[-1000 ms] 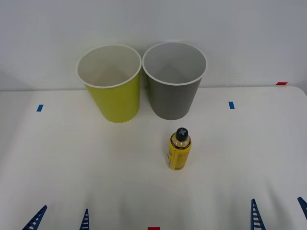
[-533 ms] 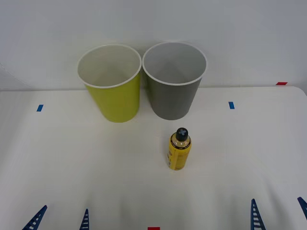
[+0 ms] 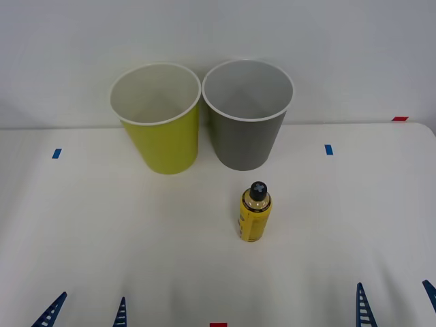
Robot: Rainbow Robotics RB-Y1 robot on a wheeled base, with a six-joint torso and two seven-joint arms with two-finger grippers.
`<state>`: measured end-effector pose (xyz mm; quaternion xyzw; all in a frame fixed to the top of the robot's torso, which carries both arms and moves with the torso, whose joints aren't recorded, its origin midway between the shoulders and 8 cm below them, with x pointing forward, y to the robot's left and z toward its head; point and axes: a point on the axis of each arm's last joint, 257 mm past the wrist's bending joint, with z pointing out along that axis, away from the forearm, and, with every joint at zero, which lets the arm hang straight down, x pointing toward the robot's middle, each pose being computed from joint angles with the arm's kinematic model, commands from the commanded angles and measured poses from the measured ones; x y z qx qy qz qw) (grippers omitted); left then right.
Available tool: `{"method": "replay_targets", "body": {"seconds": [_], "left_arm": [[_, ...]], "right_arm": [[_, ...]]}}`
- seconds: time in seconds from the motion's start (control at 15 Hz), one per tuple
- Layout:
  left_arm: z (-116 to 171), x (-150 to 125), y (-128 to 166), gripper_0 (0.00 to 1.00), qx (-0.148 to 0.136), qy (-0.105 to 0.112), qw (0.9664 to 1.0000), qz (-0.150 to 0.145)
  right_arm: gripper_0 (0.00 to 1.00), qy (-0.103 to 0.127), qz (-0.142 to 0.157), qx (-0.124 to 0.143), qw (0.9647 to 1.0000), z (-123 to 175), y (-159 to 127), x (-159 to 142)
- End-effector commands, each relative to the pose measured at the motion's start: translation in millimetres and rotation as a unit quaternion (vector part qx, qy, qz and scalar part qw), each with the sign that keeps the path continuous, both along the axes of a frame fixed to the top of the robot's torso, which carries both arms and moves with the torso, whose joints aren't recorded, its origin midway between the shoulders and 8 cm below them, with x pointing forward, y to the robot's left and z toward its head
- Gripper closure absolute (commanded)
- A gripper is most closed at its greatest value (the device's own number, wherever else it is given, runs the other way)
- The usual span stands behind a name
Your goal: Put cans in the gray bin and PET bottles in the light green bin.
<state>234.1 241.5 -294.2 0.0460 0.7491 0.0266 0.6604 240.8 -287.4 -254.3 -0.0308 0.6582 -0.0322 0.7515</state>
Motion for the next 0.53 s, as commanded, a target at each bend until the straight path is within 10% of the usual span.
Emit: {"method": "replay_targets", "body": {"seconds": [0.07, 0.53], "left_arm": [[0.0, 0.0, 0.0, 0.0, 0.0, 0.0, 1.0, 0.0], [0.0, 0.0, 0.0, 0.0, 0.0, 0.0, 1.0, 0.0]], "right_arm": [[0.0, 0.0, 0.0, 0.0, 1.0, 0.0, 0.0, 0.0], [0.0, 0.0, 0.0, 0.0, 1.0, 0.0, 0.0, 0.0]]}}
